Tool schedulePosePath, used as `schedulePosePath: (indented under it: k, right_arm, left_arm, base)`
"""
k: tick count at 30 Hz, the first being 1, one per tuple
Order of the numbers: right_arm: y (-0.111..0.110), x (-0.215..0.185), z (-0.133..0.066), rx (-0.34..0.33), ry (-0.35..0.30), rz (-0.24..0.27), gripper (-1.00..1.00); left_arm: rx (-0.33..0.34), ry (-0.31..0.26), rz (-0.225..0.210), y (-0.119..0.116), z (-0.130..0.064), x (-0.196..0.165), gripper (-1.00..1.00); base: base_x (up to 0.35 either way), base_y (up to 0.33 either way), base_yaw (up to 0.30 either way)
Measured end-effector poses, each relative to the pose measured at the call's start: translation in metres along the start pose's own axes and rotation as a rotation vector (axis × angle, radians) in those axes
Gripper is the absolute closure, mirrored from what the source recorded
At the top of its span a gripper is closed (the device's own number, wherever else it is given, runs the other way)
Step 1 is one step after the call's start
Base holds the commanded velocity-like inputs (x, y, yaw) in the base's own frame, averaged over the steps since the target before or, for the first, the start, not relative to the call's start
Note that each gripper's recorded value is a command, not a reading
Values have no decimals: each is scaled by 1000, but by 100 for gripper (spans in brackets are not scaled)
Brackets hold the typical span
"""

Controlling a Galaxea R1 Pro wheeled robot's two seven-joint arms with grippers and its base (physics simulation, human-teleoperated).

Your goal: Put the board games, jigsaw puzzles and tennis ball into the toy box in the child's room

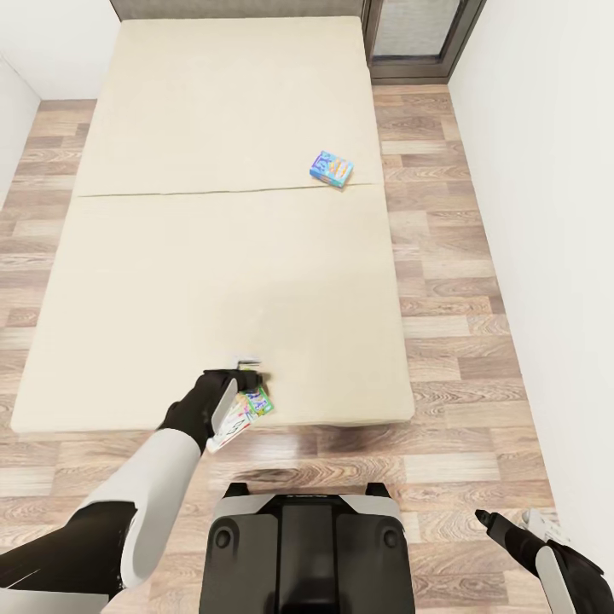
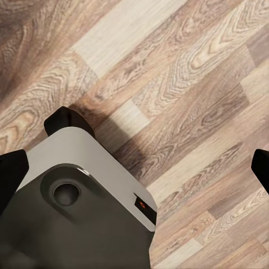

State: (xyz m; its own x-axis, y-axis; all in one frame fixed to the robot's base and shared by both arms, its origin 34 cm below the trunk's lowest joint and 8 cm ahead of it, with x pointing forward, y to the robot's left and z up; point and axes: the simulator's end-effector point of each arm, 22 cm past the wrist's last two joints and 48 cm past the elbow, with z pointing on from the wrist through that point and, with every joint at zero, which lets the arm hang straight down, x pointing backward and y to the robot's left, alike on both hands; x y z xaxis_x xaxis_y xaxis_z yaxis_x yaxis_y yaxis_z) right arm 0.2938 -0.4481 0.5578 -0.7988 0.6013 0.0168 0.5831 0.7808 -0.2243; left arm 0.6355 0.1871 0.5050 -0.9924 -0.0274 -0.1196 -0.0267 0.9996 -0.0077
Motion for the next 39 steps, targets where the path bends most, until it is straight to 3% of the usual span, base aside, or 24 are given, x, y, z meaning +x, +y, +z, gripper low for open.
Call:
schedulePosePath:
  k: [16, 29, 33, 35, 39]
  right_arm:
    - [-1, -1, 0, 1, -1, -1, -100]
    - [0, -1, 0, 0, -1, 0, -100]
    - [0, -1, 0, -1, -1, 0, -100]
    - [0, -1, 0, -1, -1, 0, -100]
    - [0, -1, 0, -1, -2, 0, -100]
  left_arm:
    - [-4, -62, -26, 8, -23, -47, -100]
    - [-8, -74, -40, 16, -38, -68, -100]
    - [-9, -68, -76, 29, -49, -78, -100]
    - [21, -62, -120, 37, -60, -86, -100]
    - [96, -54, -162, 43, -78, -95, -100]
  base:
    - [0, 0, 0]
    - [0, 0, 0]
    - [0, 0, 0]
    - [0, 0, 0]
    - [0, 0, 0]
